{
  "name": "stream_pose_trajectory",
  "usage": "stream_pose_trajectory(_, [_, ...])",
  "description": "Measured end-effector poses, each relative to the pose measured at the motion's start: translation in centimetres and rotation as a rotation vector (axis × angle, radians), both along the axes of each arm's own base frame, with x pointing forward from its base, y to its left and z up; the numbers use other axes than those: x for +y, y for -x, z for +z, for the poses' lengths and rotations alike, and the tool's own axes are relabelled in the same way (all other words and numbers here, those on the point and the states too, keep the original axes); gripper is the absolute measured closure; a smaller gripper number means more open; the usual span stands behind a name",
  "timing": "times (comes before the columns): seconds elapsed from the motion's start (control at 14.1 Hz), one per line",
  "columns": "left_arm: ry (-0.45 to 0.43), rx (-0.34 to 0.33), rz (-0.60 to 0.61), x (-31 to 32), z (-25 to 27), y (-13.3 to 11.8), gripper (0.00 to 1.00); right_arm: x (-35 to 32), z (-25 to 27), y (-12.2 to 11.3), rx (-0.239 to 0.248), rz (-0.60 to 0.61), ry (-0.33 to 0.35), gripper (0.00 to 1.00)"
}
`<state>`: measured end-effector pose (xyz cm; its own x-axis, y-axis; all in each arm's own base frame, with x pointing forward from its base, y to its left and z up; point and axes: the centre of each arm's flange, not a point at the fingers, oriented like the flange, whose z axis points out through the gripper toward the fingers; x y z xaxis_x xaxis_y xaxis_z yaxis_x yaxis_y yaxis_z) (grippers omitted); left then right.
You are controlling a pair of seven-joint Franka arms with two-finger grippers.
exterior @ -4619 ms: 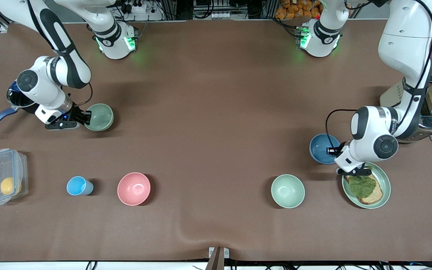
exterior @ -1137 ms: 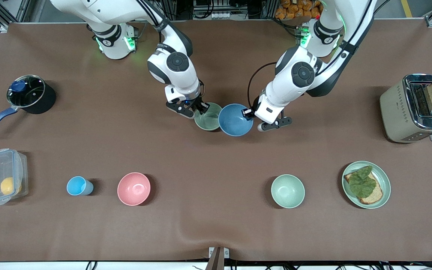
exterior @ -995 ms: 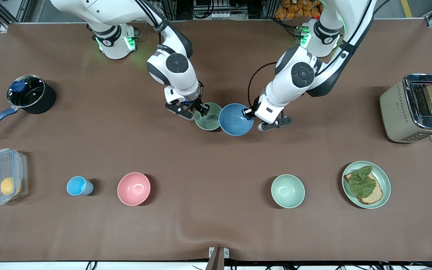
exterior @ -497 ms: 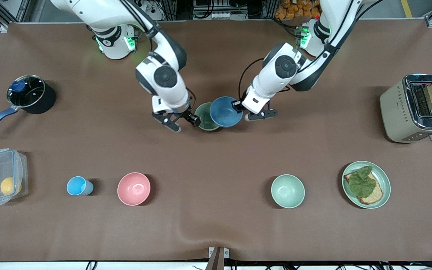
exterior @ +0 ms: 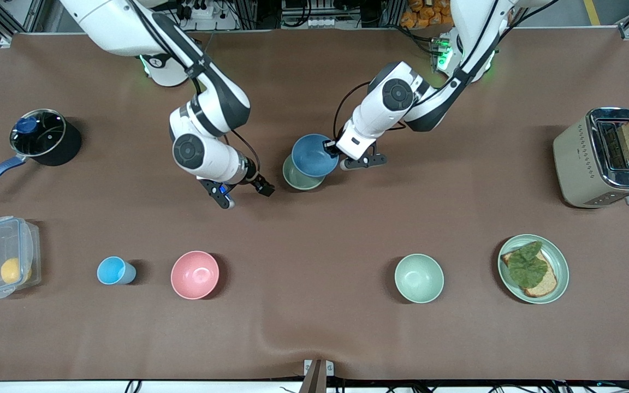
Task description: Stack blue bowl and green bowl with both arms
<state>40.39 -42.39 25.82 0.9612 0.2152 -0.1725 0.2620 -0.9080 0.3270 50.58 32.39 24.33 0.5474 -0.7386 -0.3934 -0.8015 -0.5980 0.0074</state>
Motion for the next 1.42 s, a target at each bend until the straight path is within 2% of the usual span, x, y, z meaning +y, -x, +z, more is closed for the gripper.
stream_pose_trajectory(0.21, [0.008, 0.021, -0.003, -0.9, -1.1, -0.2, 0.94, 0.1, -2.8, -0.3, 0.034, -0.129, -0.06, 0.0])
stream_pose_trajectory(0.5, [-0.006, 0.025, 0.004, -1.3, -2.6, -1.0, 0.94, -0.2, -5.4, -0.2, 0.07, -0.184, -0.068, 0.0])
stream_pose_trajectory(0.78, [-0.015, 0.009, 0.014, -1.9, -3.3, -2.1, 0.94, -1.1, -6.2, -0.6, 0.128, -0.307, -0.111, 0.0])
stream_pose_trajectory(1.42, [-0.001, 0.024, 0.022, -3.5, -3.8, -2.1, 0.94, -1.5, -6.9, -0.8, 0.15, -0.357, -0.125, 0.0])
